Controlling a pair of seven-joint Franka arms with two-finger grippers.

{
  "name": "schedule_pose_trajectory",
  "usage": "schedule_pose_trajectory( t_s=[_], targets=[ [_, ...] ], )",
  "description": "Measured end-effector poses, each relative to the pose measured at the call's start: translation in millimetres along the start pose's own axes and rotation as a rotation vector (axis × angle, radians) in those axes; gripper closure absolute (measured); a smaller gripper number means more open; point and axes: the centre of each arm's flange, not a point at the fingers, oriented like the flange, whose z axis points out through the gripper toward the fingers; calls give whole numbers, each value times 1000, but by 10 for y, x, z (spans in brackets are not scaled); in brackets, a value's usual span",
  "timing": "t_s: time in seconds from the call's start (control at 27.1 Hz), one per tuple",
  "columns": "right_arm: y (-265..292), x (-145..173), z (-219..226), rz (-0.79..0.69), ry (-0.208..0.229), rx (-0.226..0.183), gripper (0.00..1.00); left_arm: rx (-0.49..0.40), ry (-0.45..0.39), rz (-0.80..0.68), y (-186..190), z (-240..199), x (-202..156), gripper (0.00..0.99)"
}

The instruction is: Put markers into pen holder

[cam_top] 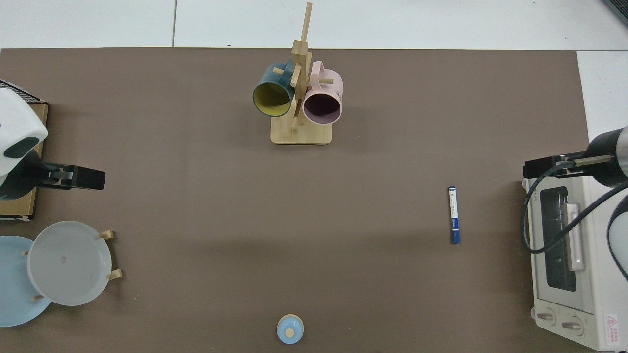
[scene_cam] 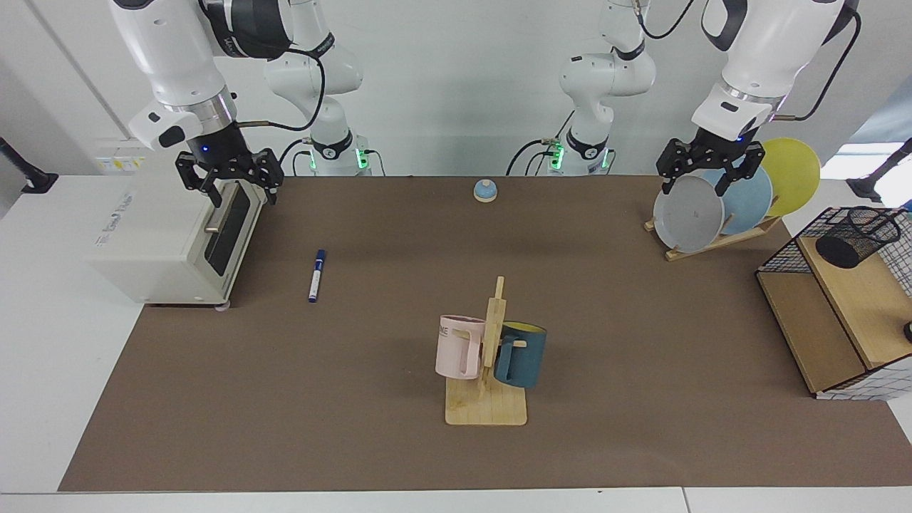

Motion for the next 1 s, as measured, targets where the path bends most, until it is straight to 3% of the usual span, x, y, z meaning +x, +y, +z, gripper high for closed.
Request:
schedule_pose_trajectory(
  t_s=[0.59, 1.0],
  targets=[
    [75, -25, 10, 14, -10, 0, 4, 0, 0, 1, 6, 0, 0, 0],
    [112, -83, 175, 21, -51, 2, 4, 1, 1, 30, 161, -3, 8, 0]
  ],
)
